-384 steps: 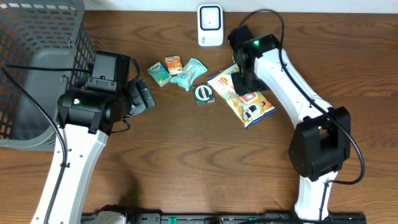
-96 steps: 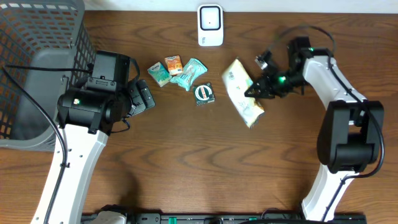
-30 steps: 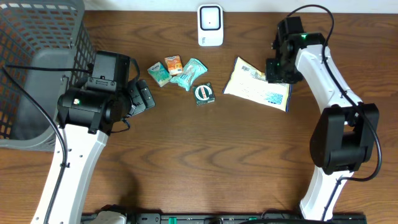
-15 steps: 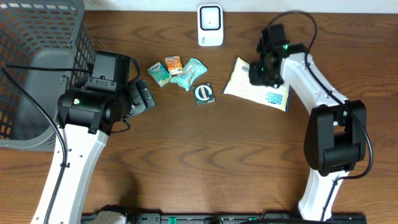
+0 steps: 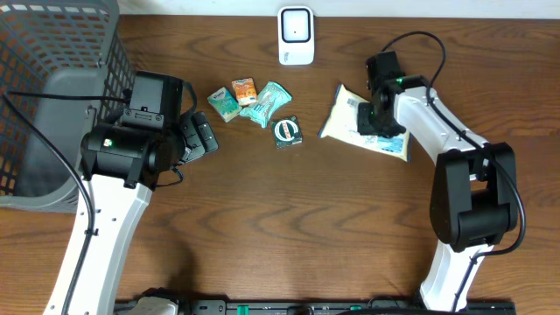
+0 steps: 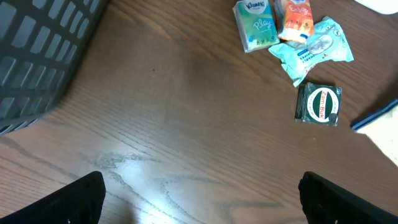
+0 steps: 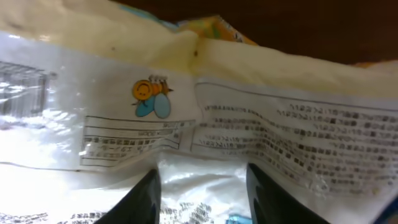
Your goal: Scan the item barcode
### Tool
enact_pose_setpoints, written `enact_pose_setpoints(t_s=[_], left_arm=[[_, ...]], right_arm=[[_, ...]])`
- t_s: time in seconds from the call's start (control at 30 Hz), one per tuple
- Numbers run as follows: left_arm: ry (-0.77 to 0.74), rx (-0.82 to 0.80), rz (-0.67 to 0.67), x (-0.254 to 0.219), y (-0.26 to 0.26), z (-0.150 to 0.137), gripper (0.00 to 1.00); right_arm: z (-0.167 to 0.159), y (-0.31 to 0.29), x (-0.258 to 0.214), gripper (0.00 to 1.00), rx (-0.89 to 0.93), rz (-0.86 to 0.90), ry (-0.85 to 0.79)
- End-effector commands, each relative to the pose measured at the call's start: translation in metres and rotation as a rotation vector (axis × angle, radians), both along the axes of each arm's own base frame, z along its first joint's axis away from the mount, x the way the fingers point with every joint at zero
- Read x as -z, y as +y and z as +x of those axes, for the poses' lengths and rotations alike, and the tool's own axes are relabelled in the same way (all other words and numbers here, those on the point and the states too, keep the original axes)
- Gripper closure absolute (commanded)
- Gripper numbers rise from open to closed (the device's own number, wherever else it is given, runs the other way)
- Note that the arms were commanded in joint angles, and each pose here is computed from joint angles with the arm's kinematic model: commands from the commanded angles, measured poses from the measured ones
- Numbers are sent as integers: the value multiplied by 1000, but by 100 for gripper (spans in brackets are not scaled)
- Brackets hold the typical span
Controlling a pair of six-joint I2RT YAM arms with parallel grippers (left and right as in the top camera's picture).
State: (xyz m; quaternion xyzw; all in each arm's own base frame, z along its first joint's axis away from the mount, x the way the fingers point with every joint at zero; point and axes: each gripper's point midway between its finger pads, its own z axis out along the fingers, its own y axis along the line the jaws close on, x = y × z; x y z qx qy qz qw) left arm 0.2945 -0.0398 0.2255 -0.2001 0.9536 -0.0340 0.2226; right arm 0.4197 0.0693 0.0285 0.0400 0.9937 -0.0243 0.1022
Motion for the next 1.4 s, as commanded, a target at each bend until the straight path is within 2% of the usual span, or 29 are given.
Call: enact_pose_setpoints(t_s=[0.0,0.17,0.47,0.73,0.8,0.87,0.9,1.0,1.17,1.3,1.37], left_arm=[[-5,-10,7,-2,3,0,2],[-5,-10,7,-2,3,0,2],[-5,-10,7,-2,3,0,2],[-5,-10,7,-2,3,0,2],[-5,-10,7,-2,3,0,3],[-5,-10,7,-2,3,0,3],[-5,-10,7,-2,3,0,2],[-5,-10,7,-2,3,0,2],[-5,-10,7,-2,3,0,2],[-5,-10,7,-2,3,0,3],[-5,-10,7,-2,3,0,2]], right_arm=[[2,-12,-18,58,-3,-59,-3],[-1,-4,-40,57,-29,-52,-10],[4,34,-49,56,-84,103,-48],[16,51,-87,56,-110,200,-140],[21,53,-94,48,-114,209,-170],[25,55,-97,28,-103,221,-193],[27,57,-98,23,-93,228,-200],[33,65,-99,21,-91,241,-225],[42,88,-100,25,-137,242,-277],[44,90,-89,42,-140,123,-294],[43,95,-80,46,-150,87,-289]])
